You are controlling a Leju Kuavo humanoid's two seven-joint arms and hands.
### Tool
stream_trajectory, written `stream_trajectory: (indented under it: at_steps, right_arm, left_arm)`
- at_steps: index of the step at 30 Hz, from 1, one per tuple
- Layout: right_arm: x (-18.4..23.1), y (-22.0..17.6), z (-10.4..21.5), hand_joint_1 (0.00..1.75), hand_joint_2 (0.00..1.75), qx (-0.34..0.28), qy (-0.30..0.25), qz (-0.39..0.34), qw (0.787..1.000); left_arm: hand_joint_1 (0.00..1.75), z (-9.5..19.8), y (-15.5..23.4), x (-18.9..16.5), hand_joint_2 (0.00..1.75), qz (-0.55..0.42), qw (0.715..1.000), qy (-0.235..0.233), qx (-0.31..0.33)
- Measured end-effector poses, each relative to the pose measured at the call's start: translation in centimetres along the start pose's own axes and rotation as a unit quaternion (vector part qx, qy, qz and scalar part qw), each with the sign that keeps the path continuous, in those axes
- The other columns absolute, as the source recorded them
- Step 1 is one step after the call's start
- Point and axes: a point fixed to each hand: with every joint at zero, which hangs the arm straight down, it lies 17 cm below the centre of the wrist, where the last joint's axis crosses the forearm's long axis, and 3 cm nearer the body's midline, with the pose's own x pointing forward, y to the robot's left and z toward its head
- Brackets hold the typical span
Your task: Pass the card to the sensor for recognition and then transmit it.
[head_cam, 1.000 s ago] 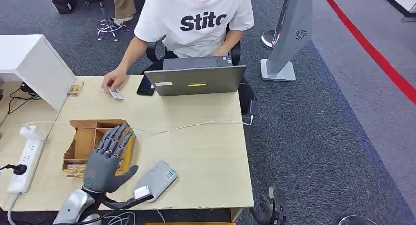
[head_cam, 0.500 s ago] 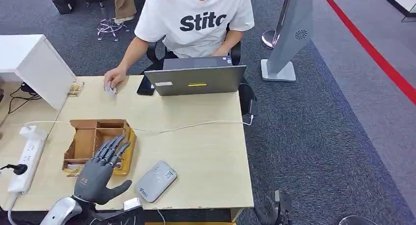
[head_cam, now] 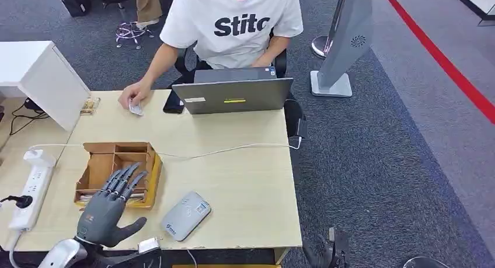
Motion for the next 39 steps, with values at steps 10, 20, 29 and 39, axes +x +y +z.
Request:
stream_trajectory:
  at_steps: [10, 20, 29, 39]
  right_arm:
    - [-0.2, 0.4, 0.0, 0.0, 1.75, 0.011, 0.006, 0.01, 1.0]
    - [0.0, 0.7, -0.1, 0.0, 1.75, 0.017, 0.006, 0.015, 1.0]
    - [0.0, 1.0, -0.3, 0.0, 1.75, 0.021, 0.012, 0.018, 1.0]
    - [0.0, 1.2, -0.3, 0.0, 1.75, 0.023, 0.012, 0.02, 0.999]
  left_arm:
    - [0.0, 0.9, -1.8, -3.1, 1.75, -0.043, 0.998, 0.038, -0.033]
    - [0.0, 1.2, -2.7, -5.3, 1.75, -0.047, 0.996, 0.062, -0.042]
    - [0.0, 1.0, -2.7, -6.4, 1.75, -0.062, 0.995, 0.07, -0.016]
    - [1.75, 1.0, -3.0, -6.5, 1.75, -0.058, 0.996, 0.071, -0.016]
